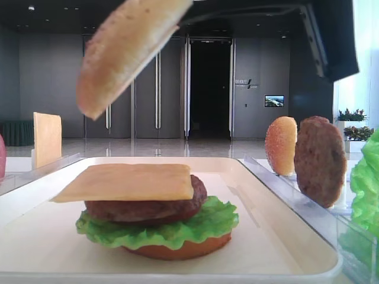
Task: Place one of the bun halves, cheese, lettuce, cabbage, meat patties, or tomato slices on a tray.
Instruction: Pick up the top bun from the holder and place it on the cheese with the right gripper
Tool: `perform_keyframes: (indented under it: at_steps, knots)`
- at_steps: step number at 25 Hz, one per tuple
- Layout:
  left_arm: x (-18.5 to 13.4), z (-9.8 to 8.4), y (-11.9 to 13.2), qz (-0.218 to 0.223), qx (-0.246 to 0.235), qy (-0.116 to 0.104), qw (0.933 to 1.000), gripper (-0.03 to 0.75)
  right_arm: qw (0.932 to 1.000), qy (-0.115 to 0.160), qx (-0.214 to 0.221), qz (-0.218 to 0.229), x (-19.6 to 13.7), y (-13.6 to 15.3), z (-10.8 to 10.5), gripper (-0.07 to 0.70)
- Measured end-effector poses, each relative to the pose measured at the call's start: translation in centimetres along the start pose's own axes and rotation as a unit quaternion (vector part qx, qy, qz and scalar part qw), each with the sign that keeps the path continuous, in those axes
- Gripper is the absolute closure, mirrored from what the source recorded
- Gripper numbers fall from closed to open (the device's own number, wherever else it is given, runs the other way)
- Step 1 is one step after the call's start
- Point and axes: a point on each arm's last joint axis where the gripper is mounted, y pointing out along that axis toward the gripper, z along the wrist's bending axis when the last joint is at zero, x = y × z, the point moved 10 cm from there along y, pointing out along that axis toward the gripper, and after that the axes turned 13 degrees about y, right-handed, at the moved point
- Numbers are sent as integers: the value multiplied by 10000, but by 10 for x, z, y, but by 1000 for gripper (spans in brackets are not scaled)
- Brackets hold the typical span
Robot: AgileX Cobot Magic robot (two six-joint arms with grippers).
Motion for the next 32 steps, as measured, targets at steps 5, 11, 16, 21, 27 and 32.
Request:
perform_keyframes:
  at_steps: [5,11,16,21,27,32]
  knots:
    - [0,0,0,0,0,-4,10000,139,9995,-165,87,240,-2,16,10,507]
    - [0,0,0,0,0,-13,10000,139,9995,-160,-16,279,9,30,0,507]
    - [0,0,0,0,0,-13,10000,139,9994,-177,-35,290,18,38,-2,507]
    - [0,0,0,0,0,-14,10000,139,9994,-121,-89,323,19,42,-8,507]
    - [0,0,0,0,0,-14,10000,139,9986,-27,-167,497,15,47,-20,507]
    - [0,0,0,0,0,-14,10000,139,9974,-176,-66,690,11,47,-13,507]
